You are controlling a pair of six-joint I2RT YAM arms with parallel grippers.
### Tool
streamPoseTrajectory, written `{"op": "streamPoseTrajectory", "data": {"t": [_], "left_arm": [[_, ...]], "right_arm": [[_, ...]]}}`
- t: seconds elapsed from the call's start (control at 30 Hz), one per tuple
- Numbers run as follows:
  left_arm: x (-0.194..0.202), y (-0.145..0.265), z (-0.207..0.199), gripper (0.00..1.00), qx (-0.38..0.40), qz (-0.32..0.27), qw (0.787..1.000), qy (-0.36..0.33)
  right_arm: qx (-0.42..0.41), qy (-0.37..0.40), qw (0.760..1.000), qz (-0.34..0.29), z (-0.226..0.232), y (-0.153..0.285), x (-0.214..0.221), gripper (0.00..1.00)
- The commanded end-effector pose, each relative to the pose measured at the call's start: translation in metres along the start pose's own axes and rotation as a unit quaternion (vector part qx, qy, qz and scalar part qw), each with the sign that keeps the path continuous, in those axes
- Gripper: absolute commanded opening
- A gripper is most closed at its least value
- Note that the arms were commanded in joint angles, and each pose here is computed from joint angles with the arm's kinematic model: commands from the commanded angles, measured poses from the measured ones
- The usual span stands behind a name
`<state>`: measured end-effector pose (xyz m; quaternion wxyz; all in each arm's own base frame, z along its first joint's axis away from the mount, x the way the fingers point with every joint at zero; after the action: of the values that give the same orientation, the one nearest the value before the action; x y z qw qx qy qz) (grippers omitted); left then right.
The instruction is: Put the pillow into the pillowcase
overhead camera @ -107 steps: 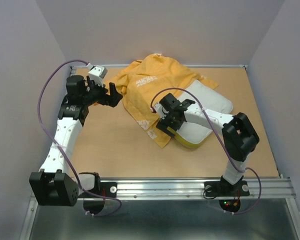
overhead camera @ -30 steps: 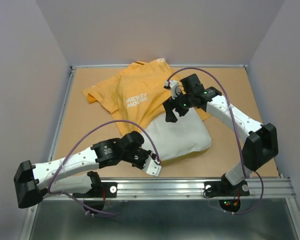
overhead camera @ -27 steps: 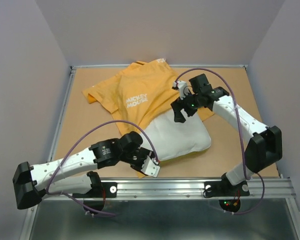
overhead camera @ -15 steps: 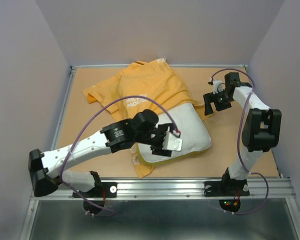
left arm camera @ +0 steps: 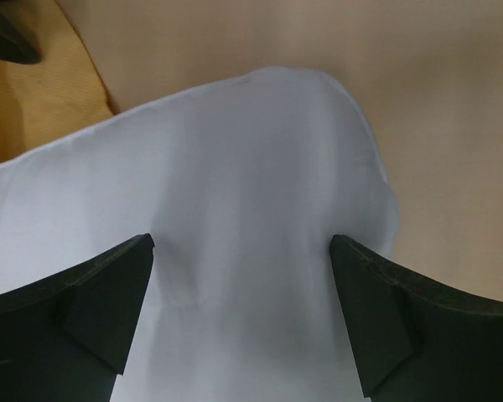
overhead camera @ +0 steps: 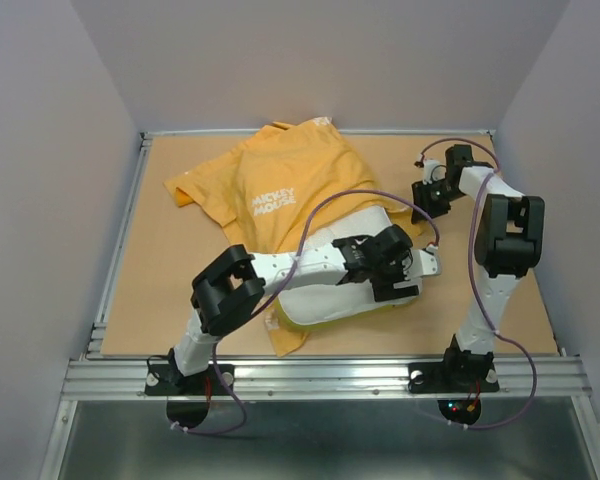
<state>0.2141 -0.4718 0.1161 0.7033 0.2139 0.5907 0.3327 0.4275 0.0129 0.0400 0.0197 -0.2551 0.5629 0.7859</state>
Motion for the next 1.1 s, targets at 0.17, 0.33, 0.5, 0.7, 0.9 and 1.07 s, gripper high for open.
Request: {"op": "streamPoseTrajectory", "data": {"t": [0.17, 0.33, 0.5, 0.7, 0.9, 1.07], "left_arm": [[0.010, -0.028, 0.046, 0.67, -0.130, 0.024, 0.991, 0.026], [0.016, -0.003, 0.106, 0.00, -0.183, 0.005, 0.974, 0.130], [-0.010, 0.085, 0.194, 0.00, -0.337, -0.061, 0.922, 0.182], [0.010, 0.172, 0.257, 0.00, -0.474, -0.084, 0.853, 0.203], [0.024, 0.123, 0.207, 0.00, -0.424, -0.062, 0.882, 0.196], [0.062, 0.084, 0.161, 0.00, -0.359, -0.018, 0.919, 0.163]], "right_arm": [[-0.076, -0.005, 0.997, -0.003, 0.046, 0.014, 0.035, 0.01], [-0.079, 0.007, 0.997, 0.001, 0.070, 0.045, 0.063, 0.01], [-0.062, 0.037, 0.997, 0.021, 0.086, 0.086, 0.091, 0.01], [-0.062, 0.083, 0.992, 0.069, 0.095, 0.132, 0.135, 0.00], [-0.153, 0.069, 0.983, 0.078, 0.117, 0.124, 0.139, 0.01], [-0.235, 0.071, 0.968, 0.050, 0.144, 0.136, 0.118, 0.01]]}}
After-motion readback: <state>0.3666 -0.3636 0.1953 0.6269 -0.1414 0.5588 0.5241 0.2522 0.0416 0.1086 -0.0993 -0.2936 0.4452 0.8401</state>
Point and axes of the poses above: each gripper's point midway between its finger pads, its own y axis back along the fingers, its own z axis along the line the jaws close on, x = y × z, the point moved 1 cm from there along y, back along the fingers, and after that the axes turned 1 degree about y, right-handed, at the moved point
